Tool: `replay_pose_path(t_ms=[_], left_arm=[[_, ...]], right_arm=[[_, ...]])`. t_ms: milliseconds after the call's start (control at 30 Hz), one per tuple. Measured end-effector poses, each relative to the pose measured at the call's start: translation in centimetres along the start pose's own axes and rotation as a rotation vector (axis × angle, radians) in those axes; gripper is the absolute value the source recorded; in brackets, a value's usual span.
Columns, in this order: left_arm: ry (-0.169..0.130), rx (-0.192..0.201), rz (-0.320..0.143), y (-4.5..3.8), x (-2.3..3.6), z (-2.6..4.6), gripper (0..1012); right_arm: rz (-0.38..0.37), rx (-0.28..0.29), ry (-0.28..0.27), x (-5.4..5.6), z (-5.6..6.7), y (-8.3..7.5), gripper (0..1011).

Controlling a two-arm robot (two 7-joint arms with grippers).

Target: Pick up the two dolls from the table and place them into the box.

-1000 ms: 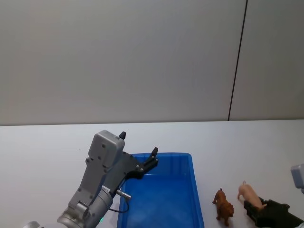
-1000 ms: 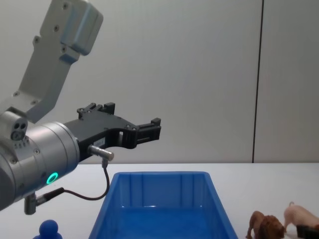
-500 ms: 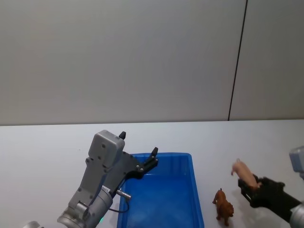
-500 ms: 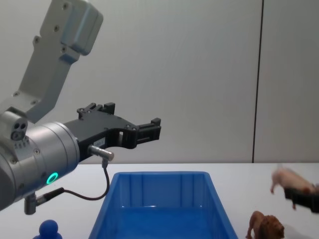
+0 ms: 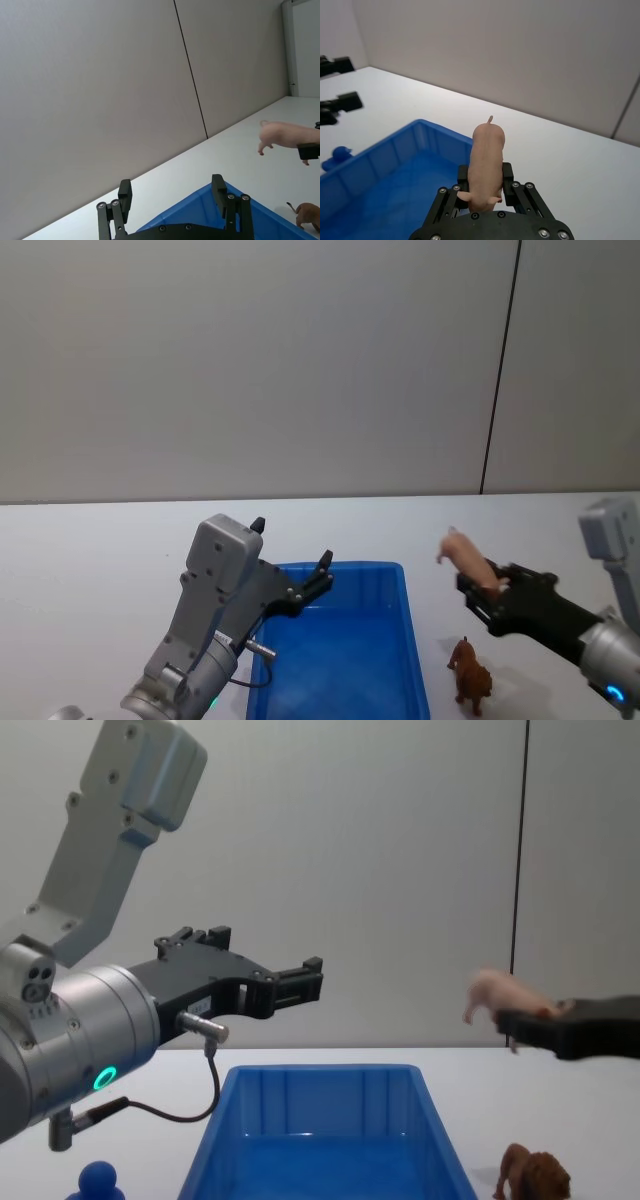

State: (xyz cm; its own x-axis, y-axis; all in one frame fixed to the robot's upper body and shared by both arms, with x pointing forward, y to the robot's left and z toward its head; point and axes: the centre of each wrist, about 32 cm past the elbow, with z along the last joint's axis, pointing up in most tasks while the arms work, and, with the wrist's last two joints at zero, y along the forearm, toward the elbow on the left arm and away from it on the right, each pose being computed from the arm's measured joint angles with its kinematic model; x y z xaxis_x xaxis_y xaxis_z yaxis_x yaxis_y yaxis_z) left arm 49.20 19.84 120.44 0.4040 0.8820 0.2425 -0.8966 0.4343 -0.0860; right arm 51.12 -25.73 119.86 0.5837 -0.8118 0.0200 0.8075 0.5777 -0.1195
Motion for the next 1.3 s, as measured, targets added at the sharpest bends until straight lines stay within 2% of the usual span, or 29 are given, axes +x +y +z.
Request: replay_pose_path(t_ms=[133,367,467,500,667,900,1067,1300], left_arm=[[0.000,0.000,0.000,0.00,0.00,0.00,1002],[0.000,0.000,0.000,0.00,0.00,0.00,1002],[0.000,0.000,0.000,0.00,0.00,0.00,1002],[0.000,0.000,0.000,0.00,0.00,0.00,1002],[0.000,0.000,0.000,0.00,0.00,0.00,1002],[0.000,0.000,0.000,0.00,0.00,0.00,1002],[0.000,0.000,0.000,0.00,0.00,0.00,1002],[0.000,0.000,0.000,0.00,0.00,0.00,1002]], right_arm=[[0.068,0.008,-0.008,-0.4,1.0,1.1,367],[0.157,-0.009,-0.006,-1.2,1.7,2.8,368],[0.180,-0.015,-0.004,-1.5,1.8,3.3,429],[0.194,-0.019,-0.003,-1.7,1.8,3.6,490],[0.226,-0.031,0.000,-2.1,1.8,4.2,632],[0.234,-0.032,-0.006,-2.2,1.8,4.4,844],[0.212,-0.027,-0.017,-1.8,1.7,3.8,991],[0.165,-0.018,-0.016,-1.1,1.2,2.2,1001]])
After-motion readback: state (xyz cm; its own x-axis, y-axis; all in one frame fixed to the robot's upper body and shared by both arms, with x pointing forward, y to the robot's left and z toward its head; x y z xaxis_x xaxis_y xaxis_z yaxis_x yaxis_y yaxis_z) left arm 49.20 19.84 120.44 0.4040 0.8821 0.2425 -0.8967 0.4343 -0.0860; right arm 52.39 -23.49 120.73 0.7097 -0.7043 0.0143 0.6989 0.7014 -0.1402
